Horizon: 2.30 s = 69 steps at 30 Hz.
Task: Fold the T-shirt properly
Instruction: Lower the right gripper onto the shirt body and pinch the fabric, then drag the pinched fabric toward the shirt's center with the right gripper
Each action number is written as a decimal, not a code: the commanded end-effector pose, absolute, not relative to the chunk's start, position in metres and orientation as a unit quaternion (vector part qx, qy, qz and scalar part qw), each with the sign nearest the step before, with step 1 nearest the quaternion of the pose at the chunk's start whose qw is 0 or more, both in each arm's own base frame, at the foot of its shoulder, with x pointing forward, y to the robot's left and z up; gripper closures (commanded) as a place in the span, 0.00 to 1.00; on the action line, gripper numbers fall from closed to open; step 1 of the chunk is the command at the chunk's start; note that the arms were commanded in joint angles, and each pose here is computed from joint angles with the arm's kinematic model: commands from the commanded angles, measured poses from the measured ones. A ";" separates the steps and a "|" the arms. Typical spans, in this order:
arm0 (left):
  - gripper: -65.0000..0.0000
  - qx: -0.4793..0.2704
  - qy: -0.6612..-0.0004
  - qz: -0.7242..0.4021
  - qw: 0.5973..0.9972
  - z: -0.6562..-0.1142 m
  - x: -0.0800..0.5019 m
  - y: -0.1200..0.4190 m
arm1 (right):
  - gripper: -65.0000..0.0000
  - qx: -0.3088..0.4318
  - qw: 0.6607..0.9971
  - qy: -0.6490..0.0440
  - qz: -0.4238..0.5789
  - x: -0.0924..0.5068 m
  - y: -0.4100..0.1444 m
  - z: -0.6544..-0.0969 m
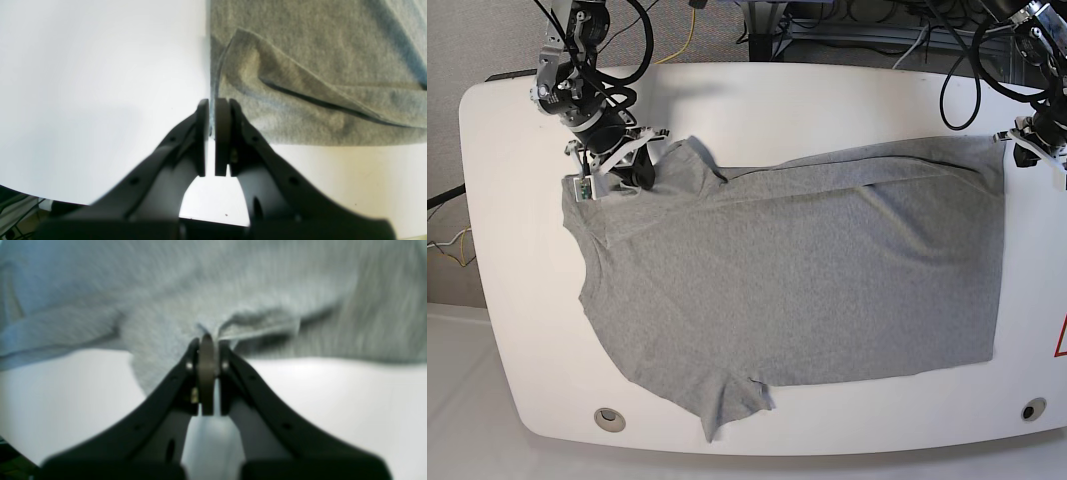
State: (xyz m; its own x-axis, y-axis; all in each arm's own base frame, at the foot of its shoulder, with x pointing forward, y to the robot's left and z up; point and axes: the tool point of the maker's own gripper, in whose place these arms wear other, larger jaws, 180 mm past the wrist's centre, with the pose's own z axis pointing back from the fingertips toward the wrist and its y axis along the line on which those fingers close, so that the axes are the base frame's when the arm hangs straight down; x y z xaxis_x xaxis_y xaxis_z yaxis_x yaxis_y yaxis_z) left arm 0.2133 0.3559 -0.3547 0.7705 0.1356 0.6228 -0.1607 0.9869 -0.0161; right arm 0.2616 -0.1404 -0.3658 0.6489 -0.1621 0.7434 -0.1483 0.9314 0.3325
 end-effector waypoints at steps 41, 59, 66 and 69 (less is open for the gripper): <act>0.95 0.028 -0.351 0.071 0.933 -0.341 0.221 0.361 | 1.00 0.240 0.855 -0.457 0.055 0.387 -0.059 -0.314; 0.95 0.027 -0.351 0.070 0.933 -0.341 0.221 0.360 | 1.00 0.185 0.872 -0.448 0.064 0.417 -0.077 -0.327; 0.95 0.027 -0.350 0.070 0.934 -0.341 0.221 0.360 | 0.94 0.167 0.876 -0.446 0.072 0.417 -0.083 -0.331; 0.95 0.027 -0.350 0.070 0.934 -0.341 0.221 0.360 | 0.75 0.165 0.878 -0.445 0.070 0.415 -0.084 -0.333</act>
